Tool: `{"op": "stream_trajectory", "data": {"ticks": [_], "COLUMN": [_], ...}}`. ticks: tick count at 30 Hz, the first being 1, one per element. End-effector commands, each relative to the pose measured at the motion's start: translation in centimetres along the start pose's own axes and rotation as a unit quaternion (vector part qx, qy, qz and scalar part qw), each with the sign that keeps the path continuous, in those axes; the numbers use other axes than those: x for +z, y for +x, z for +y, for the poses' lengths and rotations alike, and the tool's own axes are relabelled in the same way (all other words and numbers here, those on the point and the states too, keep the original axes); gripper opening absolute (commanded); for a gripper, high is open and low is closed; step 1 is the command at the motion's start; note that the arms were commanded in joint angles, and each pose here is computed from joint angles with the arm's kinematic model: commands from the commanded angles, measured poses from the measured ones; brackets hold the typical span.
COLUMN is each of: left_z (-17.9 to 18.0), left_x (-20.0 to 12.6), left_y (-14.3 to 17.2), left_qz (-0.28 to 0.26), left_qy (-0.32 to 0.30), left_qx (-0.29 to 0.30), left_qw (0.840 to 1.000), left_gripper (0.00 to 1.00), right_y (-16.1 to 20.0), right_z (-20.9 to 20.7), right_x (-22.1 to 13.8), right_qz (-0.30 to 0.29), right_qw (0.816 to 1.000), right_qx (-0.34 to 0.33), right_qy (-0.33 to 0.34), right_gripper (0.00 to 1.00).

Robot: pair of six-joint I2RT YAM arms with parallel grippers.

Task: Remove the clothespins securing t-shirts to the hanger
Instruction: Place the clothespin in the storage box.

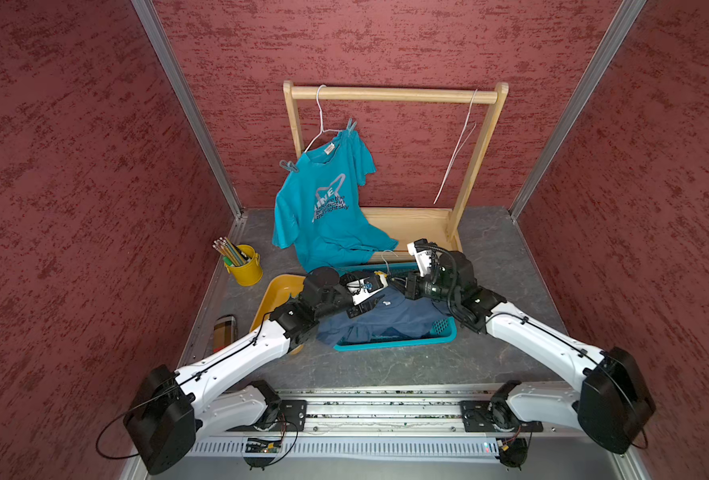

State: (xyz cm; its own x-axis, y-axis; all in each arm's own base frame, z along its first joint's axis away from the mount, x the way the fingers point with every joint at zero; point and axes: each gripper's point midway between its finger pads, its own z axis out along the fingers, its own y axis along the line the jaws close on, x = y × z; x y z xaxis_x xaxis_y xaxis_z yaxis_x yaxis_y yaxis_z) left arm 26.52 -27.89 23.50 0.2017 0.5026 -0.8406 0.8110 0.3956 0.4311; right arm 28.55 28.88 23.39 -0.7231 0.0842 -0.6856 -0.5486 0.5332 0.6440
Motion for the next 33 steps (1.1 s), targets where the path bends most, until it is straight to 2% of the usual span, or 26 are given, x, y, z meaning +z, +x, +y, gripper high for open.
{"op": "stream_trajectory", "data": {"ticks": [1, 18, 23, 30, 33], "left_z": [0.5, 0.7, -0.2, -0.8, -1.0], "left_x": [0.0, 2.3, 3.0, 3.1, 2.8], "left_y": [0.2, 1.6, 1.9, 2.0, 2.0], "left_qz": [0.018, 0.042, 0.043, 0.049, 0.050], "left_qy": [0.007, 0.005, 0.025, 0.036, 0.037], "left_qx": [0.029, 0.050, 0.049, 0.044, 0.041], "left_qw": [0.999, 0.998, 0.998, 0.997, 0.997], "left_gripper": [0.58, 0.58, 0.55, 0.39, 0.19], "right_y": [1.2, 2.4, 2.5, 2.2, 1.8], "right_z": [0.4, 1.6, 1.6, 1.5, 1.6], "right_x": [-0.1, 0.3, 0.7, 0.8, 0.8], "right_qz": [0.039, 0.072, 0.078, 0.072, 0.067], "right_qw": [0.999, 0.996, 0.996, 0.996, 0.997], "right_qx": [-0.025, -0.014, -0.010, -0.013, -0.014], "right_qy": [0.001, -0.044, -0.050, -0.045, -0.045], "right_gripper": [0.05, 0.06, 0.06, 0.07, 0.09]}}
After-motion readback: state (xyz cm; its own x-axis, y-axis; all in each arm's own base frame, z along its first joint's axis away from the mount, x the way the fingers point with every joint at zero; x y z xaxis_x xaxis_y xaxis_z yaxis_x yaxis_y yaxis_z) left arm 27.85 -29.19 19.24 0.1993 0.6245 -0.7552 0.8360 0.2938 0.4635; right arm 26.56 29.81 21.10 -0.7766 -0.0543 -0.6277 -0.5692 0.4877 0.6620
